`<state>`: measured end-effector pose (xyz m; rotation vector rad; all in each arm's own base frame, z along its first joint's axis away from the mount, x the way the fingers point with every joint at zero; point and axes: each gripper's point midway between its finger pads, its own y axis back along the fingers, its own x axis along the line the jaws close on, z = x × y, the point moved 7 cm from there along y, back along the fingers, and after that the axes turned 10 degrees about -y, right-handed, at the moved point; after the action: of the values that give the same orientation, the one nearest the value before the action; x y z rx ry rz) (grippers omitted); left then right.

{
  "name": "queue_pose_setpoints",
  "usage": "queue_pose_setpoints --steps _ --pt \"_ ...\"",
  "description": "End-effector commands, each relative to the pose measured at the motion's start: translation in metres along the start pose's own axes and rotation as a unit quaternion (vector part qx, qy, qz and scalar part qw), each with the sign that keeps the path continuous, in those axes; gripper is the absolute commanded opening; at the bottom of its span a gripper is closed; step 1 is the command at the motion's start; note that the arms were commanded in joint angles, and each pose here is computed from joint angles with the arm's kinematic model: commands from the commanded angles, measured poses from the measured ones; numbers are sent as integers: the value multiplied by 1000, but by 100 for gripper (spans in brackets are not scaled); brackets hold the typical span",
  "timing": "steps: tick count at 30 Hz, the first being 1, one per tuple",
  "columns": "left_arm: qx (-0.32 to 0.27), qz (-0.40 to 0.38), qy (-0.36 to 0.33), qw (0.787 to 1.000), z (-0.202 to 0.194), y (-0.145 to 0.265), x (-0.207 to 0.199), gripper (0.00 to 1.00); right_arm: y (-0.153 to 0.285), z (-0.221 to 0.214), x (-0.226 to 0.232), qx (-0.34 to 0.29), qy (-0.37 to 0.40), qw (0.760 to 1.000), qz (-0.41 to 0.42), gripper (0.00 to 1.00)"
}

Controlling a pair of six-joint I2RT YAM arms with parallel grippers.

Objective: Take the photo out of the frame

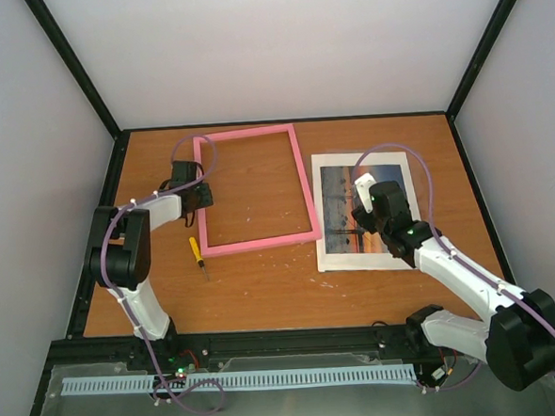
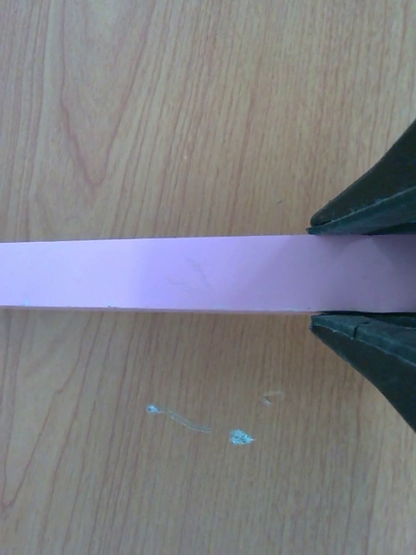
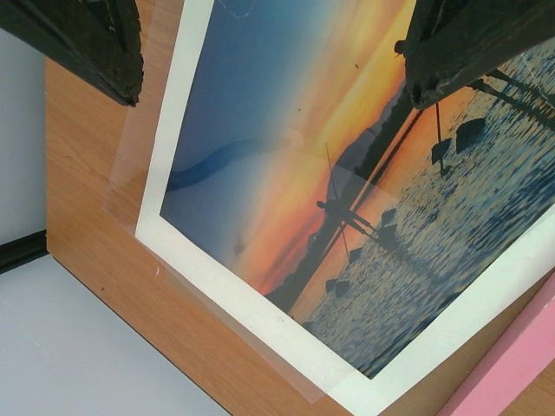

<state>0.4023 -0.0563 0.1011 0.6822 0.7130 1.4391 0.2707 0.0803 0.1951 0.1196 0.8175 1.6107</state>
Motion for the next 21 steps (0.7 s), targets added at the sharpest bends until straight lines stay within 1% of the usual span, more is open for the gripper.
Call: queue_pose_setpoints --steps 1,5,7,13,16,19,21 --pt "-47 -19 -3 999 17 1 -4 1 -2 1 -2 2 0 1000 0 80" --pt "-16 41 13 999 2 3 11 1 -2 1 -1 3 0 1000 1 80" --pt "-4 56 22 998 -6 7 19 1 -3 0 -1 4 1 1000 2 80" --pt "16 65 43 997 -28 15 36 1 -7 -1 2 12 3 1000 8 80" --pt "17 64 62 996 -31 19 47 1 -8 -2 3 16 4 1000 11 80" --pt "16 82 70 994 -32 22 57 1 -8 -3 3 18 3 1000 11 81" --pt "15 80 71 994 -32 22 59 1 -7 -2 2 16 3 1000 10 81"
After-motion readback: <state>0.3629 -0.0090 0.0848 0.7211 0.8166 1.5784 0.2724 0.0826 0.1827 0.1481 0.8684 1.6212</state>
